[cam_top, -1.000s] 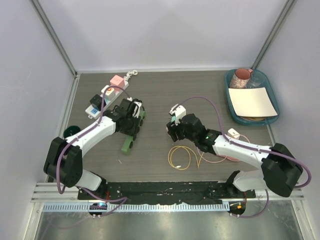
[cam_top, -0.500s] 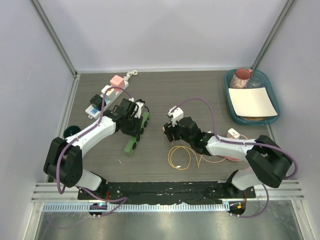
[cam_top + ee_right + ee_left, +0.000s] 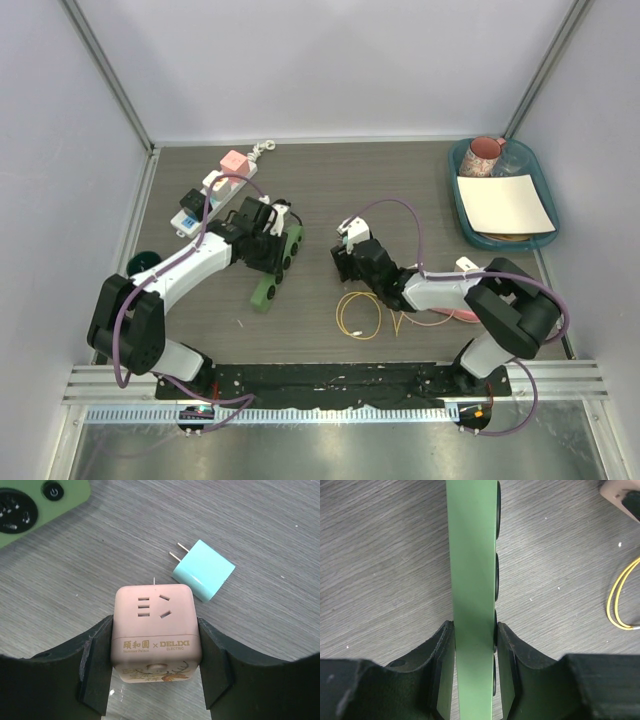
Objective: Pull the plug off the socket
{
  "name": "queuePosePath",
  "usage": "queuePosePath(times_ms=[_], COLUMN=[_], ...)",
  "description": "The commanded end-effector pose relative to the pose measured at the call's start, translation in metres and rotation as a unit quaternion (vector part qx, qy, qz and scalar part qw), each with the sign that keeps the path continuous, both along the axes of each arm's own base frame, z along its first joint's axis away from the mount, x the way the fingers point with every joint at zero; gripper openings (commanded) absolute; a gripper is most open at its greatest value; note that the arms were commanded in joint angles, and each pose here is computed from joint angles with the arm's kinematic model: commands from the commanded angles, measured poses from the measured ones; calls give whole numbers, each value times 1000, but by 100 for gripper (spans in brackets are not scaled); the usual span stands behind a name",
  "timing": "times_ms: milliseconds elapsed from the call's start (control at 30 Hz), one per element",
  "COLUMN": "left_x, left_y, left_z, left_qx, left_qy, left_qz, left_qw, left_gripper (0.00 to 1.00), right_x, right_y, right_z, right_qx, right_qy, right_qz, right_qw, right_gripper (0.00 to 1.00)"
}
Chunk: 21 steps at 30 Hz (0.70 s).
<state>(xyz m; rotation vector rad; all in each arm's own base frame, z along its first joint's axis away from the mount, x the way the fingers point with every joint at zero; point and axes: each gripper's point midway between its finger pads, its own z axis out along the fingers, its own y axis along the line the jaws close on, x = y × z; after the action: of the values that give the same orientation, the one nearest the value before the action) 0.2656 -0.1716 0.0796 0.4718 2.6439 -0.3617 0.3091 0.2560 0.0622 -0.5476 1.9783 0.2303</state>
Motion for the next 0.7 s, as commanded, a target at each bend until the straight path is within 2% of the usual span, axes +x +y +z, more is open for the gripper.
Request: queuePosePath(times_ms=[0,67,100,167,200,300,433,500,667], left_x=[8,3,2,-2,-3,-10,-10,-11,-6], left_y=[-23,-30,-33,-43,-47,-66,-79,-76,-52], left_z=[19,18,17,17,18,19,10,-5,-24], left_qx=[-58,-75,-82,-101,-111,-164,-199,-185,-103], left_qy=[-27,-14,-9,-3,-2,23,52,70,73], left_qz=[-21,-33,-37,-48,-51,-61,-41,-25,-7], left_qw=[998,997,996,994,993,984,978,980,992], left_gripper=[0,0,0,0,0,1,6,8,13], right_x=[25,33,35,41,42,35,28,22,9], right_y=[-2,-8,-10,-16,-16,-9,-11,-16,-30], right_z=[10,7,7,12,17,41,70,85,111], right_qx=[32,36,38,52,57,93,112,124,136], right_qy=[-26,-23,-23,-28,-32,-55,-61,-70,-89], right_qz=[-42,-58,-61,-73,-72,-39,-33,-34,-36], right_qw=[998,997,997,996,995,993,991,989,986], right_gripper=[23,29,37,44,51,63,74,80,82])
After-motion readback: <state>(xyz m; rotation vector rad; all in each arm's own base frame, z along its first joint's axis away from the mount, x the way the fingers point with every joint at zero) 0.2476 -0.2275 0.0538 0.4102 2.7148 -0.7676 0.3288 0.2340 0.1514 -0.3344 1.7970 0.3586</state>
